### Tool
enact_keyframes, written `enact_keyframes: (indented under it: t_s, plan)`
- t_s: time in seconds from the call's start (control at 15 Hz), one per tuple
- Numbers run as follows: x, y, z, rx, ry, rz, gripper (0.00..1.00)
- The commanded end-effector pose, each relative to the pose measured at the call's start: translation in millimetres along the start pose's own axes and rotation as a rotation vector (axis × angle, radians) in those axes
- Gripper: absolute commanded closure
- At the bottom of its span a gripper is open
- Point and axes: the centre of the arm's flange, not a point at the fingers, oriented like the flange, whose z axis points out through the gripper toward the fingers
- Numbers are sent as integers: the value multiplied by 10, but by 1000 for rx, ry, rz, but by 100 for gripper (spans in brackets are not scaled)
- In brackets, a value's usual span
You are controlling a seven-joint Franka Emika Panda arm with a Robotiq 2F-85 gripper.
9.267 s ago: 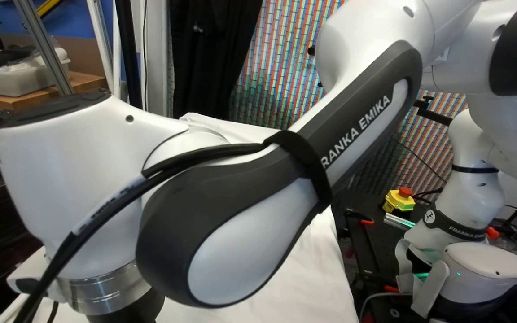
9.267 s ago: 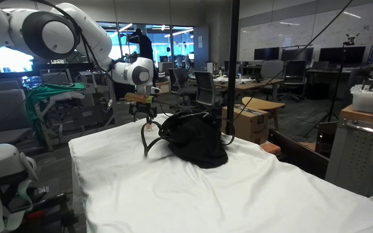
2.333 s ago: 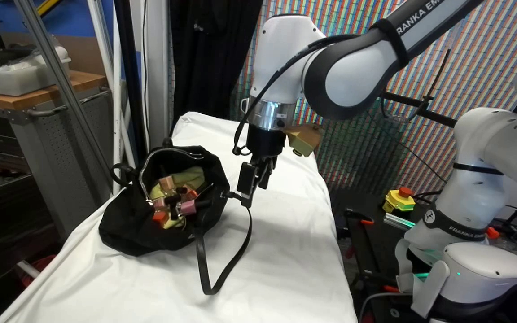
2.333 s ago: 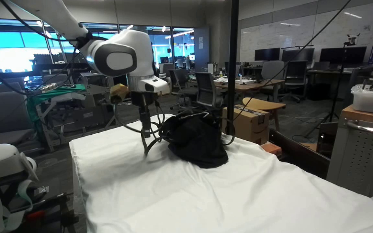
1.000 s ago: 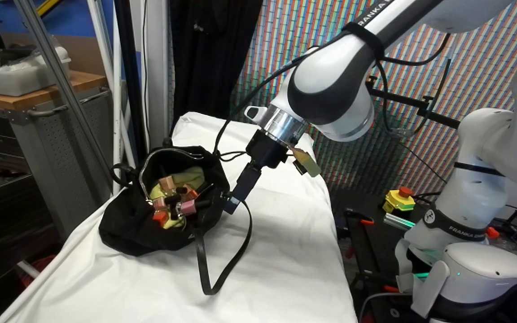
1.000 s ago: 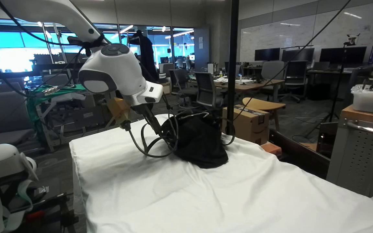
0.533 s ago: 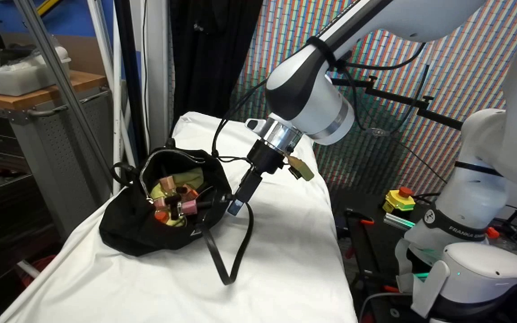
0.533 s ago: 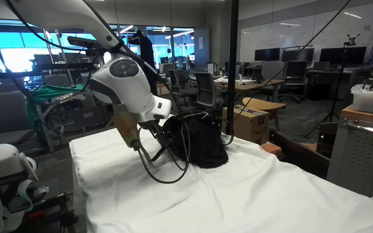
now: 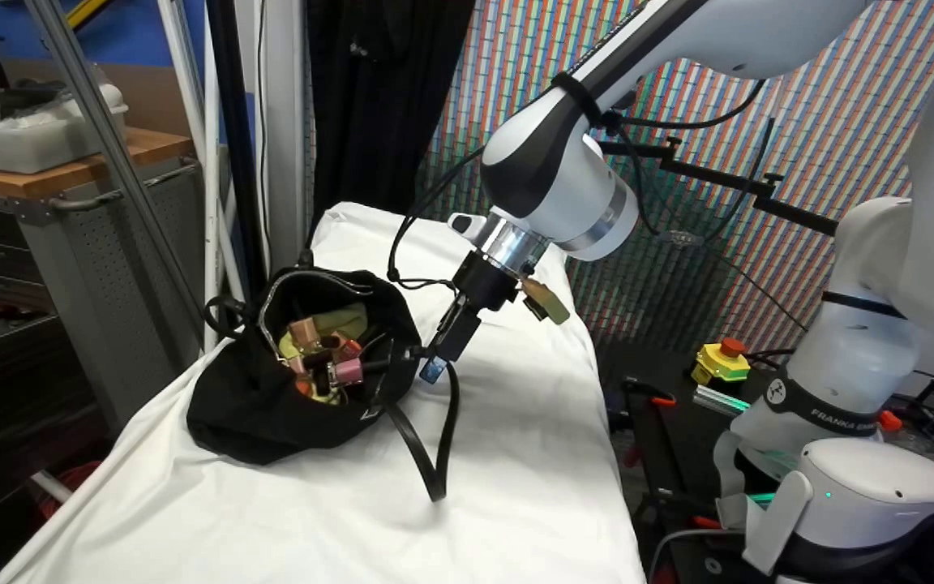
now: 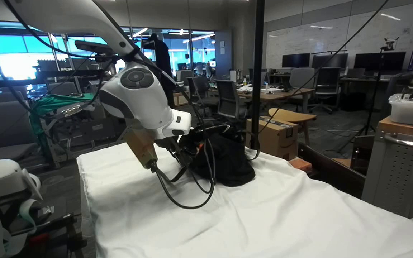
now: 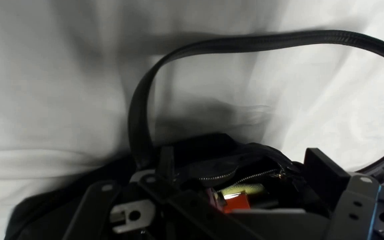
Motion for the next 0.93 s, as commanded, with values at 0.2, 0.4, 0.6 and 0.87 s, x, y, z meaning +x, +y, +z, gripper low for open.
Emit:
enact_keyframes:
  t_s: [0.2, 0.4, 0.6, 0.87]
  plan:
    - [-96, -151, -441, -69, 59, -46, 0]
    - [-100, -74, -467, -92, 57, -40, 0]
    - [-82, 60, -362, -92, 42, -30, 0]
    - [-51, 261, -198, -76, 25, -16, 0]
